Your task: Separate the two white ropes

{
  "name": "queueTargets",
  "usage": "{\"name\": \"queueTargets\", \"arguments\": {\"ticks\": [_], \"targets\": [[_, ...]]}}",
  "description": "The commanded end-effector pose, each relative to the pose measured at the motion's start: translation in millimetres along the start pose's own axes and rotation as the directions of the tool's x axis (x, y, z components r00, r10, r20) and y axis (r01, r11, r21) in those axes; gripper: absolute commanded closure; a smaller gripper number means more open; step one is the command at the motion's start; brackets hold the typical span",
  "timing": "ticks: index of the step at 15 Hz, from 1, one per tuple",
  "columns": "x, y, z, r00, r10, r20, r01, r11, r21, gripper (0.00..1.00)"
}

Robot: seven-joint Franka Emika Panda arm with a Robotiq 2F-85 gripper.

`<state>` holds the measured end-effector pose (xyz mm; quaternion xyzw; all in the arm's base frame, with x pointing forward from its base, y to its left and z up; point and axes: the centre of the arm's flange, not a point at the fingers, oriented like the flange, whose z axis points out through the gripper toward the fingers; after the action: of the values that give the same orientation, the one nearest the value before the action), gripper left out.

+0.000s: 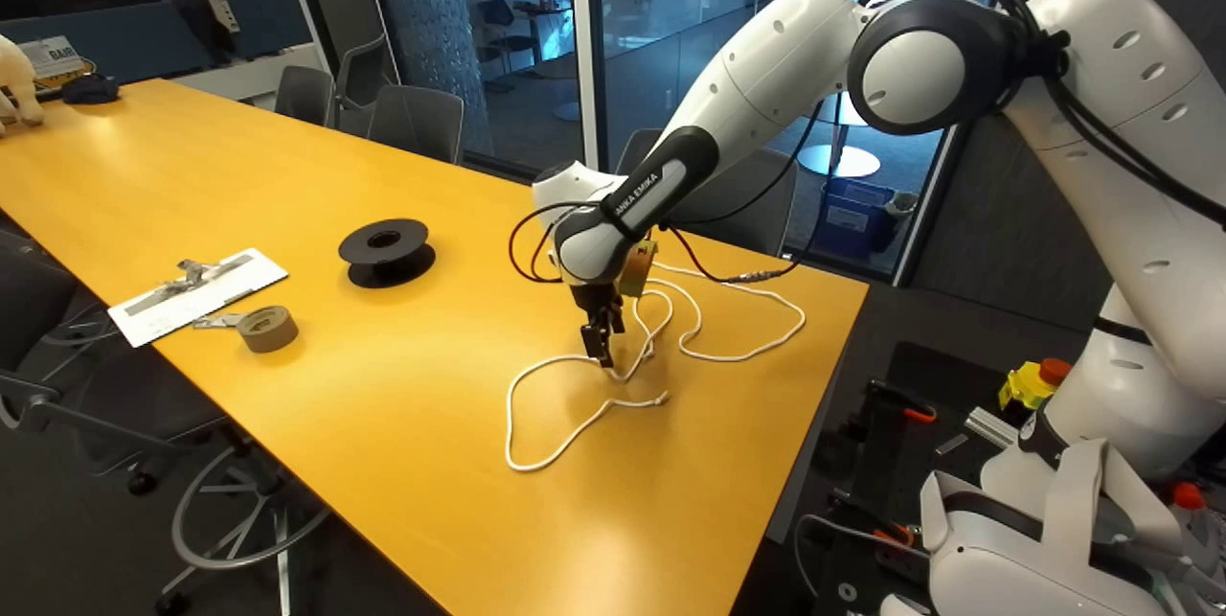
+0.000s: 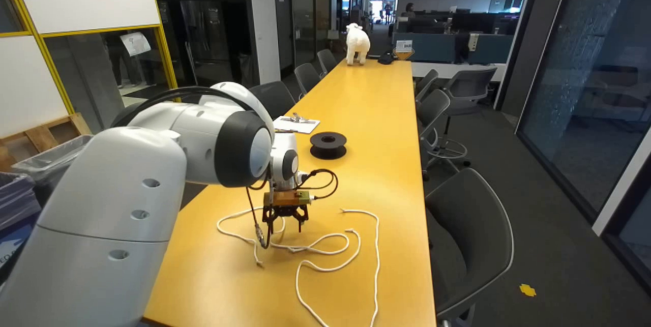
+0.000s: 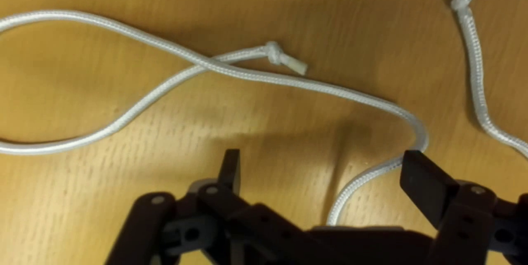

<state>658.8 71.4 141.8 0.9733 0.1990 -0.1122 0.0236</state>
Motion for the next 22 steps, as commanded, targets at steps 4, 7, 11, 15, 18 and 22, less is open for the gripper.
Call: {"name": "queueTargets", "arguments": {"ticks": [4,7,11,15,18,22], "targets": [[-43,18,-12,0.977,0.191,-0.098,-0.196,0.979,-0.051,0.0],[-55,31,-10,0.958,0.252,-0.138,-0.261,0.964,-0.05,0.0],[-61,48,-6,0.935,0.304,-0.184,-0.317,0.947,-0.046,0.0],[-60,65,-1,0.916,0.341,-0.21,-0.355,0.934,-0.033,0.0],[-60,76,2,0.903,0.365,-0.226,-0.377,0.926,-0.013,0.0],[-59,85,8,0.896,0.388,-0.215,-0.393,0.919,0.02,0.0]]}}
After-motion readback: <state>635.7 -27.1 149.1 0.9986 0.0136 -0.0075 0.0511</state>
